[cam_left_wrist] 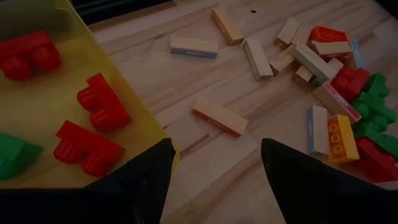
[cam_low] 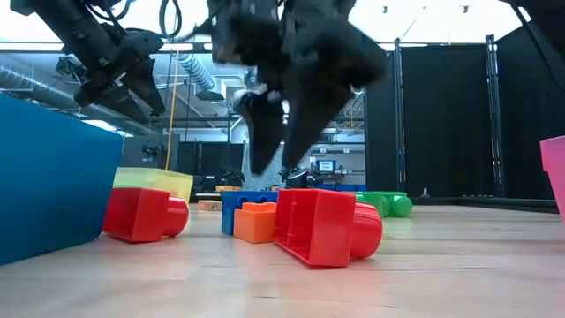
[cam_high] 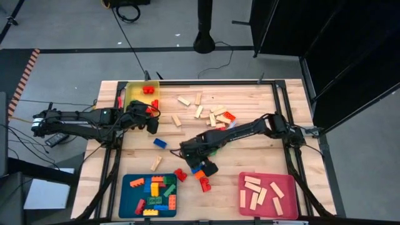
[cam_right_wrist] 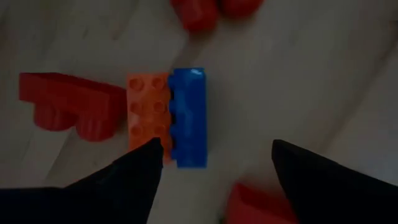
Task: Sort blocks by size
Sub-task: Put the blue game piece into the blue bin
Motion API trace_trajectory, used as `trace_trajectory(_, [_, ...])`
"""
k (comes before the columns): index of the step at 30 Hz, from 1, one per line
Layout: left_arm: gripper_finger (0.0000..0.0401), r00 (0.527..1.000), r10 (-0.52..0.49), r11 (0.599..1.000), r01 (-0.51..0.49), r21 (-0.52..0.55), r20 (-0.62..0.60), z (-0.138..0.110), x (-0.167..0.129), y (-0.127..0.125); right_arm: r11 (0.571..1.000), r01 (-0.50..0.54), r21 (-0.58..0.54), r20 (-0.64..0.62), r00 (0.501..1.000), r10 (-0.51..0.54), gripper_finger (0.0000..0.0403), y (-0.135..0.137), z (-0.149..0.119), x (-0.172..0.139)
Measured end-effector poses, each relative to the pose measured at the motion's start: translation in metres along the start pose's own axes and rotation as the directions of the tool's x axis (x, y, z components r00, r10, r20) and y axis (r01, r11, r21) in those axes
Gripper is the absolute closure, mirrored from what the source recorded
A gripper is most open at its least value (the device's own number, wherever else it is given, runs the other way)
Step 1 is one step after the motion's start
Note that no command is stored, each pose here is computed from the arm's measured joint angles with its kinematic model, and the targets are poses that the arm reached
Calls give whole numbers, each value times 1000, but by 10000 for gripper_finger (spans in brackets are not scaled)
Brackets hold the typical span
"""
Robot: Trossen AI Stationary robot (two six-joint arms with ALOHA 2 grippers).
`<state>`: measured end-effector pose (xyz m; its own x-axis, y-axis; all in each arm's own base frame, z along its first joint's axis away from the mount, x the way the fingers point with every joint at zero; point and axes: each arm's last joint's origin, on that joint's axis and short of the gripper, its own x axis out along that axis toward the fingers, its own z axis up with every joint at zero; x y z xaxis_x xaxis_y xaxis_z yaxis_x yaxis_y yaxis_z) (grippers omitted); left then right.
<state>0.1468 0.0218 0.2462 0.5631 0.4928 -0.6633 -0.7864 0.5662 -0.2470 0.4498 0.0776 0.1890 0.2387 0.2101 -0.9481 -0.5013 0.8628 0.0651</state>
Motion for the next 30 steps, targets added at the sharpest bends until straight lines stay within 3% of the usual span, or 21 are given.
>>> trace_trajectory(11, [148,1000,0,1000,0,1,0,0,0,0,1000,0,-3,67,998,0,114,6,-5,28])
trace_trajectory(15, [148,1000,0,1000,0,1,0,0,0,0,1000,-13,6,72,997,12,159,6,-9,33])
trace_trajectory(23, [148,1000,0,1000,0,1,0,0,0,0,1000,-29,10,45,999,28,301,7,-16,40])
trace_trajectory(30, [148,1000,0,1000,0,-1,0,0,0,0,1000,-25,19,40,999,24,301,7,-16,39])
